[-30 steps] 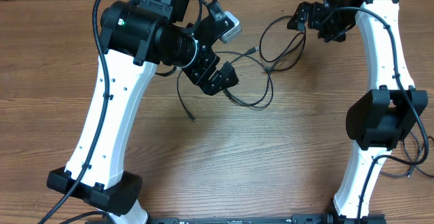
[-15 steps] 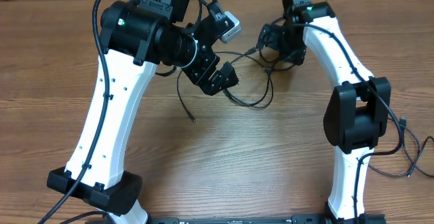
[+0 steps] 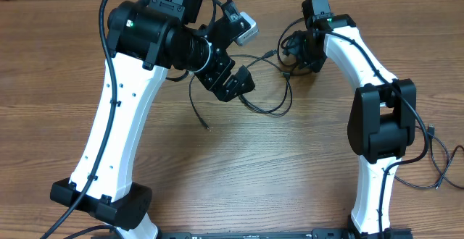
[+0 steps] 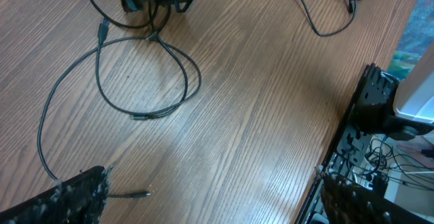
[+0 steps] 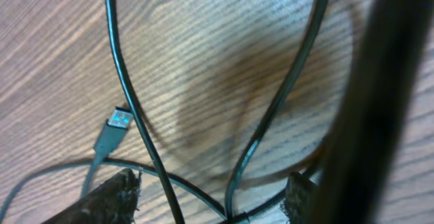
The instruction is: Untangle cables
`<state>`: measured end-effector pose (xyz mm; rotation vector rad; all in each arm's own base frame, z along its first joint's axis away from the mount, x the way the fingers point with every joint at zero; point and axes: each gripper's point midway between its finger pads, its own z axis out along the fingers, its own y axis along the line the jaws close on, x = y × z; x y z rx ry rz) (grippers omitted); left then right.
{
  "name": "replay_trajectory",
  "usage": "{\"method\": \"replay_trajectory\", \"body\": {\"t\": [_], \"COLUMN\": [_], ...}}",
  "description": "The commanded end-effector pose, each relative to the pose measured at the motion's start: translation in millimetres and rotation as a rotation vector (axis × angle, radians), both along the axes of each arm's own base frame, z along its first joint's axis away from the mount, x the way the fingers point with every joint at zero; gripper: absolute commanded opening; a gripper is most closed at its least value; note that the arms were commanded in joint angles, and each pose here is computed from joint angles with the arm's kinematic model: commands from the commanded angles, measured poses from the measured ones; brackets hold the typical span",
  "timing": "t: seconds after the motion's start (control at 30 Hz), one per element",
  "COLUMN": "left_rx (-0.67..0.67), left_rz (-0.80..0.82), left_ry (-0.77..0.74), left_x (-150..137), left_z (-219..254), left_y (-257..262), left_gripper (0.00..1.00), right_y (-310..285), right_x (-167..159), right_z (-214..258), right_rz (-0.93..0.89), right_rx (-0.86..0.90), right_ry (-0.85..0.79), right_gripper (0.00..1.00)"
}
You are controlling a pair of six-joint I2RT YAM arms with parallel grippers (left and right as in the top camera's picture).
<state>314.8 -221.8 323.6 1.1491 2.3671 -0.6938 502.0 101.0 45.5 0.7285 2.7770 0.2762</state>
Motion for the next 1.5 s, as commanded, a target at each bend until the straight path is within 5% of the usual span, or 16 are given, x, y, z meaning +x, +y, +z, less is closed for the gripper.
{"method": "replay_trajectory", "body": {"t": [0.0,0.33,0.57,0.83,1.0,1.47], "left_rx": [0.002,0.002,0.002,0.002,0.002,0.002], "left_rz": [0.0,0.0,0.0,0.0,0.0,0.0], "left_ry": [-0.007,-0.007,-0.007,-0.007,-0.007,-0.007], "left_x": [-1,-1,-1,-1,-1,-1], "left_z": [1,1,1,1,1,1], "left_y": [0,0,0,0,0,0], "left_gripper": [1.0,1.0,1.0,1.0,1.0,1.0], "right_y": [-4,-12,-13,-19,-32,-35], "right_x": [0,-7,-10,-14,-4,-6], "right_z": [-16,-43,-49,-36,33,311], "right_rz": [-0.012,-0.023,-0.023,-0.01,-0.002,0.091], "right_rx": [-0.02,-0.069,-0.07,-0.078,-0.079,-0.069], "right_ry": [0.021,0.06,0.065,0.098,0.054,-0.531], "right_gripper": [0.63,0.47,0.05,0.04,0.04,0.04]}}
